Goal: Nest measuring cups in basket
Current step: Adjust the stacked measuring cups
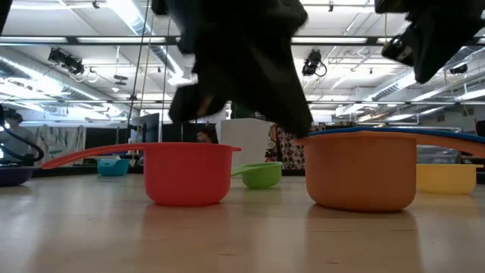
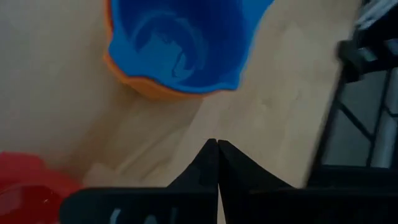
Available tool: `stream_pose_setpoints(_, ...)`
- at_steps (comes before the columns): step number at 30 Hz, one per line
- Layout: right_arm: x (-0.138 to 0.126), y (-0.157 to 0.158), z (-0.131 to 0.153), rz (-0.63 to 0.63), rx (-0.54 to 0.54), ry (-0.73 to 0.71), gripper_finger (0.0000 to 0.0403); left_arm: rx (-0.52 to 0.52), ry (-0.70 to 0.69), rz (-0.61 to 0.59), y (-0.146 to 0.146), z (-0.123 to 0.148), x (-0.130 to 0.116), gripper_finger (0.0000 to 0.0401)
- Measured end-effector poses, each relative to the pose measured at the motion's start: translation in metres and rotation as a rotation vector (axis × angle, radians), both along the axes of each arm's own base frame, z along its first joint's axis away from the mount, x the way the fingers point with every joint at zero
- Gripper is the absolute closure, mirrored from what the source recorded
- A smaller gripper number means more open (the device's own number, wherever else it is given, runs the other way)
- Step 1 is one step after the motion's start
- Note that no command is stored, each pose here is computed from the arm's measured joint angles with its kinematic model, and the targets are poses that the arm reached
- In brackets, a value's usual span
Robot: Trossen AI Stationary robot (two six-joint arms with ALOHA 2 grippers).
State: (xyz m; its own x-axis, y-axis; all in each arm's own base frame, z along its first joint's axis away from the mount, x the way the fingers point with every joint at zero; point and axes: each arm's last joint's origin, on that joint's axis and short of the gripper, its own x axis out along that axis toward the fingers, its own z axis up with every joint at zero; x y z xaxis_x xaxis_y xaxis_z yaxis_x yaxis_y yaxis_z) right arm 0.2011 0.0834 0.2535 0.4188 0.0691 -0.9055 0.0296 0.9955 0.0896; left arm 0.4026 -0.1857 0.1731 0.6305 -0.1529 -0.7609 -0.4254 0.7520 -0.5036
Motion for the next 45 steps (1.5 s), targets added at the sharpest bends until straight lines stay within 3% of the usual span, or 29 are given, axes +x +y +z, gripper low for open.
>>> stream_pose_setpoints(15, 0.034, 0.01, -0.069, 0.029, 0.072, 0.088, 0.0403, 0.022, 0.023, 0.013, 0.002, -0.031, 0.01, 0.0401)
stream_pose_setpoints(24, 0.051, 0.021, -0.096, 0.113, 0.157, 0.123, 0.0403, 0.056, -0.003, 0.038, 0.01, -0.032, 0.015, 0.0401)
stream_pose_setpoints(45, 0.063, 0.033, -0.097, 0.181, 0.325, 0.045, 0.0403, 0.102, -0.05, 0.063, 0.045, -0.041, 0.035, 0.0401)
